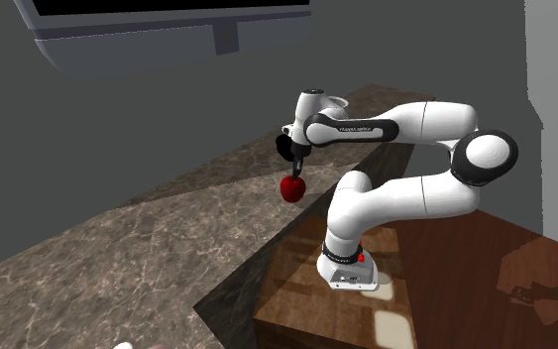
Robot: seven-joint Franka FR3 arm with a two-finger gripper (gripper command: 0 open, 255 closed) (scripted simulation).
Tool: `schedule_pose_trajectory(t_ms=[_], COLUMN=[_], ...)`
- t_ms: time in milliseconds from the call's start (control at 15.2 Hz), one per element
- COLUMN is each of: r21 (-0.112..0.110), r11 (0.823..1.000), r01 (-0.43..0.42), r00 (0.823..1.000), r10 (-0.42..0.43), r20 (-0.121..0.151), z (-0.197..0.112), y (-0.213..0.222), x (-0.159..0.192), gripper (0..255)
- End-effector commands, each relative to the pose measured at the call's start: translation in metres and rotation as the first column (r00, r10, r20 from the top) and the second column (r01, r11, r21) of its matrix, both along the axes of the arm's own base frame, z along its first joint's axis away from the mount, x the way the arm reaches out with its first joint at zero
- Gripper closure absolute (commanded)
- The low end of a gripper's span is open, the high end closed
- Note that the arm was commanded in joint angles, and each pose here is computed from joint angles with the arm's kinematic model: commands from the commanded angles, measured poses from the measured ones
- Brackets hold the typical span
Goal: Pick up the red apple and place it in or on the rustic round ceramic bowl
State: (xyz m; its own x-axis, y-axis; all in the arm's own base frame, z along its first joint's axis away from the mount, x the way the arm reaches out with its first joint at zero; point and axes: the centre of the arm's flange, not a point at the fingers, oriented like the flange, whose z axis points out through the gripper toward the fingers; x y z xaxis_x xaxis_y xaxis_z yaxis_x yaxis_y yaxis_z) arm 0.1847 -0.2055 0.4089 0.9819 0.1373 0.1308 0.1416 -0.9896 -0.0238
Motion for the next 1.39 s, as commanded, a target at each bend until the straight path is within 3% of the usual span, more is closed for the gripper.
schedule_pose_trajectory(t_ms=[0, 1320], r21=[0.0, 0.0], r11=[1.0, 1.0], r01=[0.0, 0.0], r00=[1.0, 1.0], r10=[0.0, 0.0], r20=[0.0, 0.0], z=[0.011, 0.117], y=[0.001, 0.001], x=[0.0, 0.0], gripper=[255, 255])
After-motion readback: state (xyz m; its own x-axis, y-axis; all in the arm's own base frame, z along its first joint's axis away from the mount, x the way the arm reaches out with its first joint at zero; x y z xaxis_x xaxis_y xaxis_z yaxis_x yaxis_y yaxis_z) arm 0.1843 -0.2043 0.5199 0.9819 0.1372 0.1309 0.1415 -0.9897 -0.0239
